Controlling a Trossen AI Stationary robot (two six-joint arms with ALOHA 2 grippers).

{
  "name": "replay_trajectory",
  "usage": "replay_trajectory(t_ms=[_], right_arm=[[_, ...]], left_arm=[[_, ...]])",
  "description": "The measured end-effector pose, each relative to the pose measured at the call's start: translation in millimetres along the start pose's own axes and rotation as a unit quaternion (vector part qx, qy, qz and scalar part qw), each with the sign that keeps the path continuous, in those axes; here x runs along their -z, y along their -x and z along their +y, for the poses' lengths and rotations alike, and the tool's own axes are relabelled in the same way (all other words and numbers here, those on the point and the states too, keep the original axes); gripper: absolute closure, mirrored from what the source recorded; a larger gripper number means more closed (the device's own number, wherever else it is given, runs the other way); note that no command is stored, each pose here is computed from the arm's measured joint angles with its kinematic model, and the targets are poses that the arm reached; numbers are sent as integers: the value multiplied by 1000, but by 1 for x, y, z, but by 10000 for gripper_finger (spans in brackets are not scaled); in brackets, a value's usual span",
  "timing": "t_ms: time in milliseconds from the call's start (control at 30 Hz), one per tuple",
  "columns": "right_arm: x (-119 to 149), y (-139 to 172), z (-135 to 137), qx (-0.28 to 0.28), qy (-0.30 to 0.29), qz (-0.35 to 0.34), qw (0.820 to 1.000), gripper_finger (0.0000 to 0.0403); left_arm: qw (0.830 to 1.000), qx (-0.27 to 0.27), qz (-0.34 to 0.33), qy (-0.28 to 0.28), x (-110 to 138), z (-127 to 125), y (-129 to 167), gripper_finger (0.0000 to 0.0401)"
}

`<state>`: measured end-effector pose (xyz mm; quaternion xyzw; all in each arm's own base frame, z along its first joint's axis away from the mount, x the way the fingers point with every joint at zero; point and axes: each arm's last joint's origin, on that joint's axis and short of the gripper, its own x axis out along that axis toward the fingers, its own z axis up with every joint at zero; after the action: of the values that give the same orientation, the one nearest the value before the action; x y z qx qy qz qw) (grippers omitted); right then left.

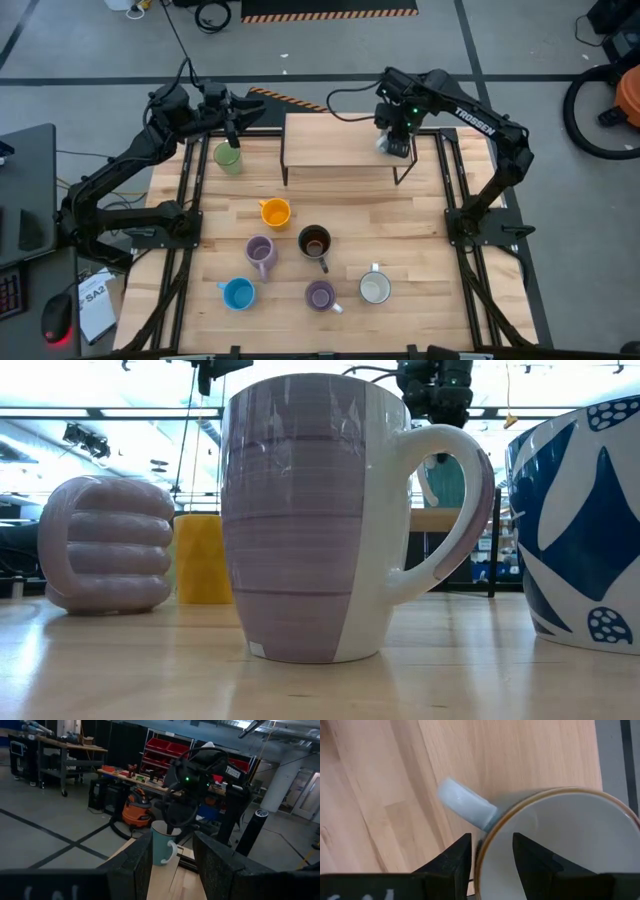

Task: Place coffee mugs
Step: Put the blue and white mug on the shelf

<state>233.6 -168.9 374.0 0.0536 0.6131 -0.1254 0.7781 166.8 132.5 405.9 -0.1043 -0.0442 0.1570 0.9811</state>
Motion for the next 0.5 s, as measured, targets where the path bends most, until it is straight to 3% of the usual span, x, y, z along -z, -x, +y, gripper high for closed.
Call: replay_trajectory(t_ms=[200, 500], right_arm=[[-1, 0, 3, 3, 4, 1, 1000, 260], [-1, 0, 3, 4, -44, 3, 999, 322]], left_arm=[[1000, 0, 0, 2, 0, 0, 0, 255], [1000, 0, 1, 3, 0, 0, 0, 255]])
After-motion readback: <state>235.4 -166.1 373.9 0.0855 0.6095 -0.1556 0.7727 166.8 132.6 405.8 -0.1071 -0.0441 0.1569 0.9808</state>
